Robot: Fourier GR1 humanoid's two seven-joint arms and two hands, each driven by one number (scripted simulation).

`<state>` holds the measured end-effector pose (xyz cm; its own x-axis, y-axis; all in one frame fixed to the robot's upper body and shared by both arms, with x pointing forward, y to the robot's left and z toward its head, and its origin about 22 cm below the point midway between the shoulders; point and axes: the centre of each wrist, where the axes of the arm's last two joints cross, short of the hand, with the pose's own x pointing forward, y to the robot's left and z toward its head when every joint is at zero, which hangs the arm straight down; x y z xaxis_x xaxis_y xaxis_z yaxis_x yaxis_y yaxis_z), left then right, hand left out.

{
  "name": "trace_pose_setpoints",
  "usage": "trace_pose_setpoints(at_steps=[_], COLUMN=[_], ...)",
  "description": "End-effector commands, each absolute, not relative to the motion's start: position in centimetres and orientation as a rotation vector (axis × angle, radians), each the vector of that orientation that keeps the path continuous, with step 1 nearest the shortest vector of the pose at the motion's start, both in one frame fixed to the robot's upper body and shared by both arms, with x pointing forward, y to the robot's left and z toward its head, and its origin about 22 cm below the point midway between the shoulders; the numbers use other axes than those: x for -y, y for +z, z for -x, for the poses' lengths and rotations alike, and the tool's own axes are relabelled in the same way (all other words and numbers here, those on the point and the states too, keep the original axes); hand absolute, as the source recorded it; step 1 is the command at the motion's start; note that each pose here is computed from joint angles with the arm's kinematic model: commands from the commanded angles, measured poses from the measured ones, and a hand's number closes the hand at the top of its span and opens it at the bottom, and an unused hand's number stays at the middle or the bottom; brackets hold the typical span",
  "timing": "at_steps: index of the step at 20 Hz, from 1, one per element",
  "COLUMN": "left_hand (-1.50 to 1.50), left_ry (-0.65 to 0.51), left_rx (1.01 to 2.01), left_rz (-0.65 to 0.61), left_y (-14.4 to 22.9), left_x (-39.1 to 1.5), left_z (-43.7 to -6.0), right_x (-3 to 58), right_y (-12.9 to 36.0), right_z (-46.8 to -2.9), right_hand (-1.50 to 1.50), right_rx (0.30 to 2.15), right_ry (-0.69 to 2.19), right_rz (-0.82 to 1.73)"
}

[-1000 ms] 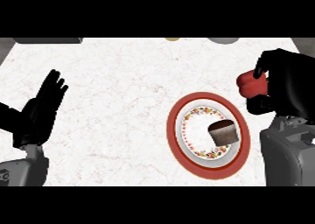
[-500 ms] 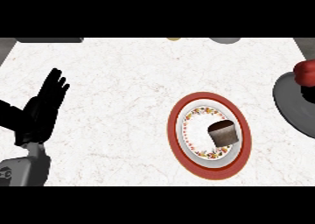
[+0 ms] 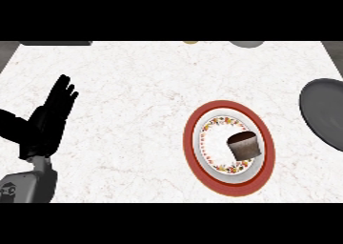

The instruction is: Pick the bell pepper from the plate and place it in the pan

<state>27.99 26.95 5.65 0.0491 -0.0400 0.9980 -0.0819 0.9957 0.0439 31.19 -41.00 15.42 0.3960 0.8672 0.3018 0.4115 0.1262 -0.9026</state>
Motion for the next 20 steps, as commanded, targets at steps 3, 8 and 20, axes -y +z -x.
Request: trace_pose_setpoints(at_steps=[3, 8, 20], left_hand=[0.00, 0.00, 0.00], left_ry=[0.023, 0.028, 0.015], left_rx=[1.509, 1.518, 1.535], left_rz=[-0.089, -0.094, -0.071], left_y=[6.1, 5.7, 6.1], left_x=[-27.4, -26.3, -27.1], left_z=[-27.6, -27.6, -27.5], right_x=[44.3, 46.7, 48.2], right_y=[10.9, 6.8, 1.8], right_z=[-32.1, -32.8, -31.5], right_hand=[1.50, 1.50, -1.50], right_rx=[1.260, 1.223, 1.033], right_ry=[0.517, 0.548, 0.398], right_rz=[1.393, 1.375, 1.134])
